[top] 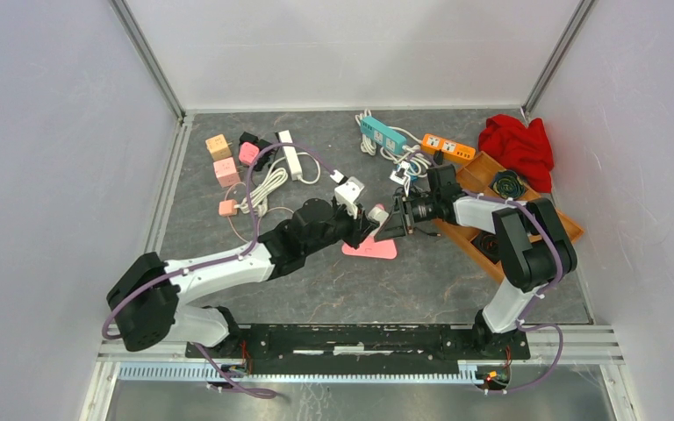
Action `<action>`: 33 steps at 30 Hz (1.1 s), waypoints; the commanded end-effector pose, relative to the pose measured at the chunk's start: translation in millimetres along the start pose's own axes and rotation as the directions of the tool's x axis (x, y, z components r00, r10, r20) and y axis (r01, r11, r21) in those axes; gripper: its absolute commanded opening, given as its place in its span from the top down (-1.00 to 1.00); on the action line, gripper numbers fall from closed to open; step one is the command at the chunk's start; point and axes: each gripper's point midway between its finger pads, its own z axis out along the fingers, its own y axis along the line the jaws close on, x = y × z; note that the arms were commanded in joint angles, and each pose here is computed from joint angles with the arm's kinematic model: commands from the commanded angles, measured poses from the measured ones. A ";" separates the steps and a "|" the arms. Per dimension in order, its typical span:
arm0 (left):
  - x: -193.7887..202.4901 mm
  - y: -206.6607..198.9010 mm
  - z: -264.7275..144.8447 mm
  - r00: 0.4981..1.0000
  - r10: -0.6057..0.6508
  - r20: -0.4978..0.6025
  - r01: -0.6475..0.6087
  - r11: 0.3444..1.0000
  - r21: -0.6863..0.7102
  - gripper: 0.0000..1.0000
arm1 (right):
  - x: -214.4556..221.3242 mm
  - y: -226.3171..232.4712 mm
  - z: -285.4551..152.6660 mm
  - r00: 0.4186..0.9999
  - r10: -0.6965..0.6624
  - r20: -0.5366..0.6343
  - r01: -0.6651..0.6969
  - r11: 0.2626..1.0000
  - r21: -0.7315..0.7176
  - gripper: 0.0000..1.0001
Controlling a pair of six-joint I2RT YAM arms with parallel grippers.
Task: Pull the plug off the socket
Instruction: Remove the plug from the socket.
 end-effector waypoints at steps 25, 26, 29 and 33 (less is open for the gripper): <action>-95.4 -23.7 -55.8 0.954 0.053 0.295 -0.062 0.998 0.022 0.96 | -21.7 -20.7 -10.3 0.997 -0.065 0.043 0.060 0.993 0.101 1.00; -94.9 -21.4 -57.0 0.954 0.056 0.293 -0.062 0.998 0.009 0.96 | -21.9 -20.6 -10.5 0.997 -0.065 0.044 0.060 0.993 0.101 1.00; -95.6 -15.4 -61.9 0.954 0.068 0.291 -0.064 0.998 -0.023 0.96 | -22.5 -19.7 -11.0 0.997 -0.068 0.045 0.063 0.993 0.099 1.00; -95.0 -7.7 -67.6 0.954 0.081 0.288 -0.065 0.996 -0.064 0.96 | -23.1 -19.3 -11.4 0.996 -0.071 0.047 0.066 0.993 0.098 0.99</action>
